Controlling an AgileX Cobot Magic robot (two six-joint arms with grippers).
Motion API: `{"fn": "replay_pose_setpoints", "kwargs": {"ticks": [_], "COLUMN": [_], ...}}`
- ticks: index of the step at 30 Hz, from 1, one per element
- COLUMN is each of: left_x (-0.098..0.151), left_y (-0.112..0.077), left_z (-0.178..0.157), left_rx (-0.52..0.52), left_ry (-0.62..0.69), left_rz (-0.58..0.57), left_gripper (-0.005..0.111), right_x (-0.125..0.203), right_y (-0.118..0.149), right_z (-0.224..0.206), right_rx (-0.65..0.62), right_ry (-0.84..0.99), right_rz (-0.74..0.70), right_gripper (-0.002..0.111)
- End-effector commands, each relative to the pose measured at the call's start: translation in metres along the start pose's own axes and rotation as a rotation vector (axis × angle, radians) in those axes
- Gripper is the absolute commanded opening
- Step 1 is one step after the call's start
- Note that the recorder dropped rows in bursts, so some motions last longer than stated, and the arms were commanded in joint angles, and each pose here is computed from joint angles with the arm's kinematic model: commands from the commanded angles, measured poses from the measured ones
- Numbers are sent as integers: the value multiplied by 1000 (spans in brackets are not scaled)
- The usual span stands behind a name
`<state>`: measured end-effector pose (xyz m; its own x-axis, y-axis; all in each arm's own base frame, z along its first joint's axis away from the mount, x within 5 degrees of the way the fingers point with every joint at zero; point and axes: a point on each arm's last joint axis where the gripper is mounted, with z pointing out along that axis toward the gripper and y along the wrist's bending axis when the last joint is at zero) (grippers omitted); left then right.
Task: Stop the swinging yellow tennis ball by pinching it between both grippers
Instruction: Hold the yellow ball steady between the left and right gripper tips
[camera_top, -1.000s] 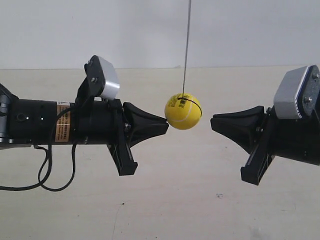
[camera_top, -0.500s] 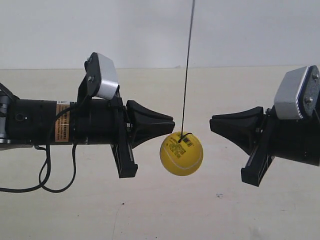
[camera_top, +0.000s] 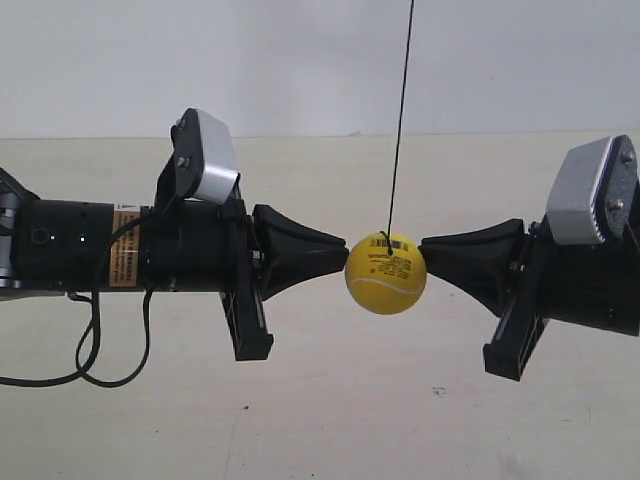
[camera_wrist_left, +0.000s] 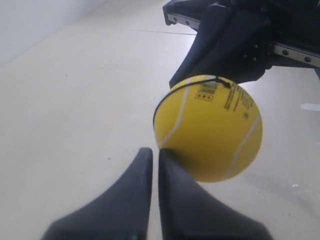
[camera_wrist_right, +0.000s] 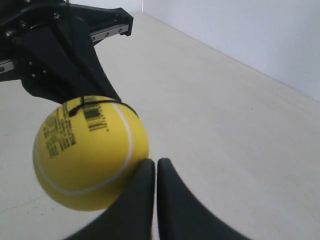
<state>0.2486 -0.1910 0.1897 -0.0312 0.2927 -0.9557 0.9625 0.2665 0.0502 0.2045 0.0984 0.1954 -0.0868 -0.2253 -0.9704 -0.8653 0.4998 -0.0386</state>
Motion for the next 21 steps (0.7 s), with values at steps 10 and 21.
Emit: {"fn": "replay_pose_setpoints", "kwargs": {"ticks": [10, 21], "left_x": [-3, -11], "left_y": [-3, -8], "left_z": [-1, -7], "left_rx": [22, 52], "left_ry": [10, 21], "left_rz": [29, 56], "left_gripper": [5, 5], "right_x": [1, 2], "right_y": [-1, -1], "right_z": [0, 0], "right_rx": [10, 14], "right_ry": [28, 34], "right_rz": [-6, -17], "right_gripper": [0, 0]}}
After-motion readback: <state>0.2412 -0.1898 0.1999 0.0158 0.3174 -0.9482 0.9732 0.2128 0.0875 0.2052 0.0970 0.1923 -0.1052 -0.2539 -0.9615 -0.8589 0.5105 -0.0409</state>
